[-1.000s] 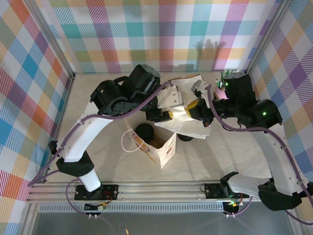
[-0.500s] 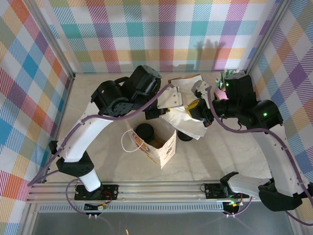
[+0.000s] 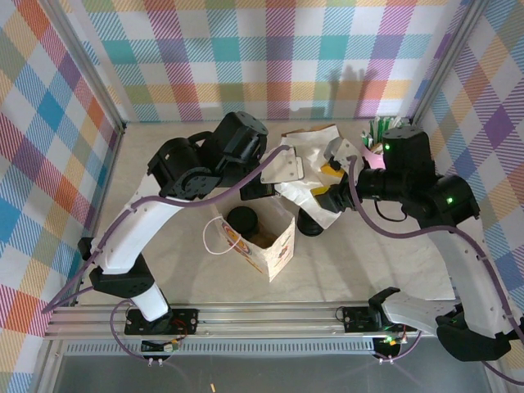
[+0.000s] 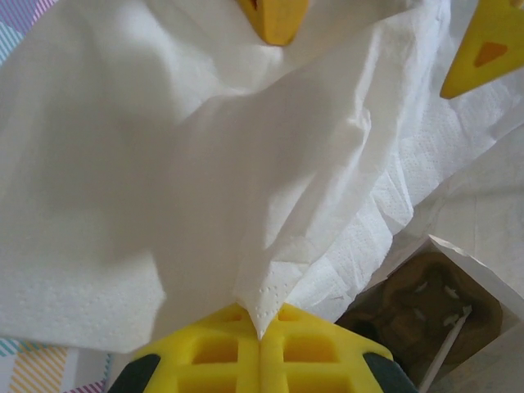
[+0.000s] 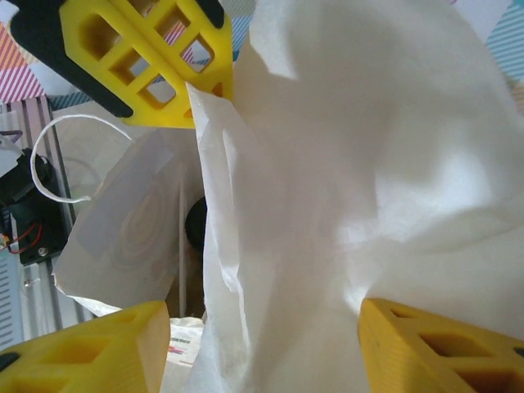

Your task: Pack the takeout coffee

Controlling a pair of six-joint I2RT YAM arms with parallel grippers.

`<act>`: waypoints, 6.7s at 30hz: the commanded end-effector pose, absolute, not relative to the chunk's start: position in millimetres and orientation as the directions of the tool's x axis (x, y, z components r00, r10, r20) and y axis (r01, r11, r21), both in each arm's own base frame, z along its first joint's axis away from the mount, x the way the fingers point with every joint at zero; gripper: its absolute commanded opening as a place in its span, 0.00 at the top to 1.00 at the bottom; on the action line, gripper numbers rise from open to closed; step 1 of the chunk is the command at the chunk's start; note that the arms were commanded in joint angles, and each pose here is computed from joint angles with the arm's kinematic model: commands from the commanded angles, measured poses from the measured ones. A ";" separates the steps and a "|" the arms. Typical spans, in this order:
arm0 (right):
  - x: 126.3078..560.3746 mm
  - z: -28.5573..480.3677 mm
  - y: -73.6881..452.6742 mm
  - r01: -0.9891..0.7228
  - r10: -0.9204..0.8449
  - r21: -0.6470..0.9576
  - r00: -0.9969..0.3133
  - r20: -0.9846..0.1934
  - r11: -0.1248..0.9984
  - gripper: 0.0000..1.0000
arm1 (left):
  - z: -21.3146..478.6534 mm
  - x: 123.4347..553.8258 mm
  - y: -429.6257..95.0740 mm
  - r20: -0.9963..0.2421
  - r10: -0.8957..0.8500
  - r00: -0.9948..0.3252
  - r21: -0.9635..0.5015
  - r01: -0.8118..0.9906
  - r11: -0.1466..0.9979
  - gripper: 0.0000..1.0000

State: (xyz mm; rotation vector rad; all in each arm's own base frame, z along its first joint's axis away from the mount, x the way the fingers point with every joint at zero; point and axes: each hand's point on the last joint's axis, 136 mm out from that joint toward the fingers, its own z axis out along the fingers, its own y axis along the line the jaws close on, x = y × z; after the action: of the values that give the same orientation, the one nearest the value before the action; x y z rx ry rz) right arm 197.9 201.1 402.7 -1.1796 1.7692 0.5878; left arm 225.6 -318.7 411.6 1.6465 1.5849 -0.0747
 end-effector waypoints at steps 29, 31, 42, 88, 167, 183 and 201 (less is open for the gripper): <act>182.1 432.8 224.8 -0.859 -0.492 -0.401 0.212 -0.844 0.318 0.23 | 410.5 199.9 -296.8 -0.508 0.844 0.171 0.473 0.874 0.108 1.00; 180.5 431.9 230.0 -0.870 -0.486 -0.391 0.213 -0.848 0.302 0.23 | 410.7 199.2 -297.2 -0.511 0.842 0.171 0.470 0.876 0.108 1.00; 180.3 413.8 269.6 -0.925 -0.458 -0.306 0.178 -0.871 0.224 0.23 | 417.9 201.1 -297.5 -0.531 0.832 0.164 0.483 0.865 0.137 1.00; 179.4 397.0 264.9 -0.923 -0.480 -0.268 0.109 -0.871 0.277 0.87 | 447.7 181.8 -254.6 -0.639 0.765 0.077 0.450 0.844 0.291 1.00; 193.9 403.3 245.2 -0.860 -0.502 -0.360 0.145 -0.853 0.362 0.35 | 403.7 129.8 -176.7 -0.564 0.735 -0.376 0.140 0.833 0.535 1.00; 220.2 389.7 227.3 -0.751 -0.564 -0.469 0.158 -0.811 0.465 0.37 | 382.5 127.2 -154.9 -0.521 0.682 -0.514 0.105 0.754 0.648 1.00; 219.8 385.4 231.4 -0.769 -0.549 -0.439 0.138 -0.824 0.466 0.38 | 351.9 113.6 -171.4 -0.399 0.771 -0.496 0.013 0.838 0.545 1.00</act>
State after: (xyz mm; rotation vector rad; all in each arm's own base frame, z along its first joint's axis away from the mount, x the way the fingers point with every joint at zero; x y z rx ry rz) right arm 221.2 231.6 378.8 -1.2277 1.5469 0.2026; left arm 137.2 -199.5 377.8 1.1838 2.2765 -0.3325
